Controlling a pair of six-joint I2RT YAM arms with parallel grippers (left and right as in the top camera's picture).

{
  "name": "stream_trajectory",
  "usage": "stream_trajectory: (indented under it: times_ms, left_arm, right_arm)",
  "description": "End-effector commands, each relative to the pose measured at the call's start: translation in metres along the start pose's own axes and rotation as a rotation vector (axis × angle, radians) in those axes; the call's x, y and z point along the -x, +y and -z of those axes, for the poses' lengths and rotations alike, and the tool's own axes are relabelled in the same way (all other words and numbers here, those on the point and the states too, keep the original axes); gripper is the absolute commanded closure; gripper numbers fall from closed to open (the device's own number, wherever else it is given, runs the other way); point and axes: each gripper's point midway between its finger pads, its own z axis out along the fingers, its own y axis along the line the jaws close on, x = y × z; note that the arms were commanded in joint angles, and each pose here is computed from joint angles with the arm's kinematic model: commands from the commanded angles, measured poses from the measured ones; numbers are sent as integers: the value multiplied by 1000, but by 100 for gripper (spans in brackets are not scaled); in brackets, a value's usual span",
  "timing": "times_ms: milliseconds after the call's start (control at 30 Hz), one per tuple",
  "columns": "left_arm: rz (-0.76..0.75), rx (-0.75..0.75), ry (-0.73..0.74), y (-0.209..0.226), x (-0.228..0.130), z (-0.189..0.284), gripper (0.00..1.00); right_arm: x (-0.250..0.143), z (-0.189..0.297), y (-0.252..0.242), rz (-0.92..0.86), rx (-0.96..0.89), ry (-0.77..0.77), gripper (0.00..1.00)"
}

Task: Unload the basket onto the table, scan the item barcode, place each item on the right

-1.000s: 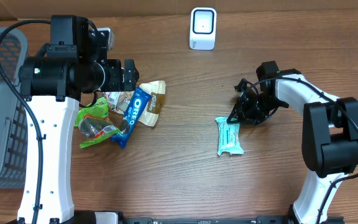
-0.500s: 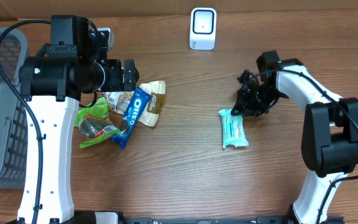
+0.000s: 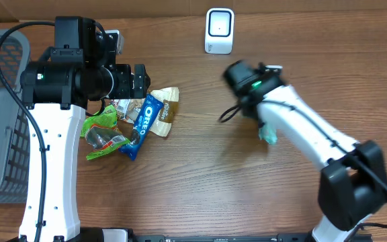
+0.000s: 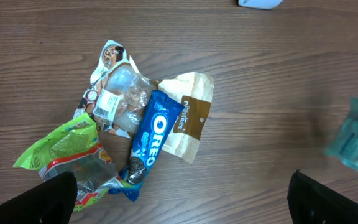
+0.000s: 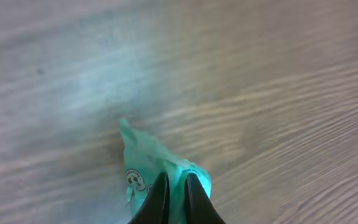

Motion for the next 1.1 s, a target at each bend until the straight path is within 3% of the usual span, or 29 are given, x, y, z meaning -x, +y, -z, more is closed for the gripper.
stream_trajectory:
  times_ms: [0,233,467,533,567,633,900,1067]
  left_arm:
    - [11,6,7,1,-1,-3,0]
    - [11,6,7,1,-1,-3,0]
    - [11,6,7,1,-1,-3,0]
    - [11,6,7,1,-1,-3,0]
    - [11,6,7,1,-1,-3,0]
    - [11,6,7,1,-1,-3,0]
    - [11,6,7,1,-1,-3,0]
    - [11,6,7,1,-1,-3,0]
  right_arm:
    - [8,0,4,-57,-176,-228,96]
    - [-11,-6,40,77,-279,-380,96]
    - [-52,-1,91,278,-128,-283,96]
    - [-70,2,110,401,-52,-221,85]
    - [-78,3,116,458,-23,-196,65]
    - [-95,6,126,574,28,-144,51]
    - [-121,17,132,653,129,14,48]
    - [-96,46,137,550,284,92,43]
